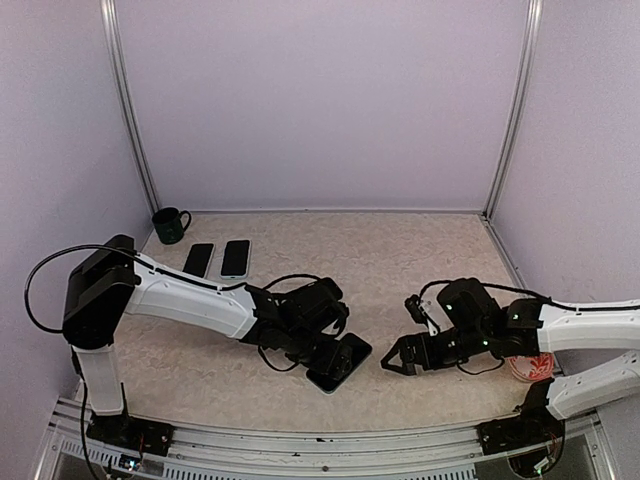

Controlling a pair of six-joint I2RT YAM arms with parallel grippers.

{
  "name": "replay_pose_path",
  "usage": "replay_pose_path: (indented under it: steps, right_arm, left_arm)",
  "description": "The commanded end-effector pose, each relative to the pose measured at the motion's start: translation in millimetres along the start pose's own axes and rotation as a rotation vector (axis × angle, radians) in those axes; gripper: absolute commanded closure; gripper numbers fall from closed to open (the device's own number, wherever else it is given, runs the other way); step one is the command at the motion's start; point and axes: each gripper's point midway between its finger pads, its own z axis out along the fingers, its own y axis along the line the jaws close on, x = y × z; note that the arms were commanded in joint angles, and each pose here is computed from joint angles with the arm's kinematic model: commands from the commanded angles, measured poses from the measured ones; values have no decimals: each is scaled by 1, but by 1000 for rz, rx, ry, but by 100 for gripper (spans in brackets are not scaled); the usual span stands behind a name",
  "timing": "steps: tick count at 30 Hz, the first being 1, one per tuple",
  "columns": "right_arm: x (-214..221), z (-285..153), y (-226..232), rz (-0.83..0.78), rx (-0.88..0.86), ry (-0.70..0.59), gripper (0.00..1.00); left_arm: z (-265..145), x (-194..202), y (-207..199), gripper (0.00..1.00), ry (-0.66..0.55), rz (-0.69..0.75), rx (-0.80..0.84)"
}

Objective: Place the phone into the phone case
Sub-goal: Adjust the phone at the center of the board.

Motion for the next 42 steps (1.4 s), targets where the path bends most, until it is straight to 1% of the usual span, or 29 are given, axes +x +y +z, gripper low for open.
replay_pose_path:
  steps: [1,4,8,15,21,29,33,42]
  right_arm:
    - [6,10,13,101,-130,-29,0]
    - [5,17,13,135,-138,-39,0]
    - [-7,27,16,149,-132,-66,1]
    - [-15,61,17,213,-114,-25,1]
    - [-22,81,23,254,-143,-18,1]
    - [-38,89,26,248,-118,-47,0]
    - [-50,87,18,242,-101,-68,1]
    - [-101,69,-3,211,-107,-134,1]
  left_arm:
    - [16,37,1,20,135,-1,16]
    - [14,40,2,20,133,-4,21]
    - [9,42,-4,20,124,-2,71]
    - [5,44,-13,21,114,-1,138]
    - [3,46,-19,21,104,-11,185]
    - [6,41,-24,21,96,-39,200]
    - [11,29,-27,21,73,-71,190]
    - [22,-1,-37,21,32,-160,197]
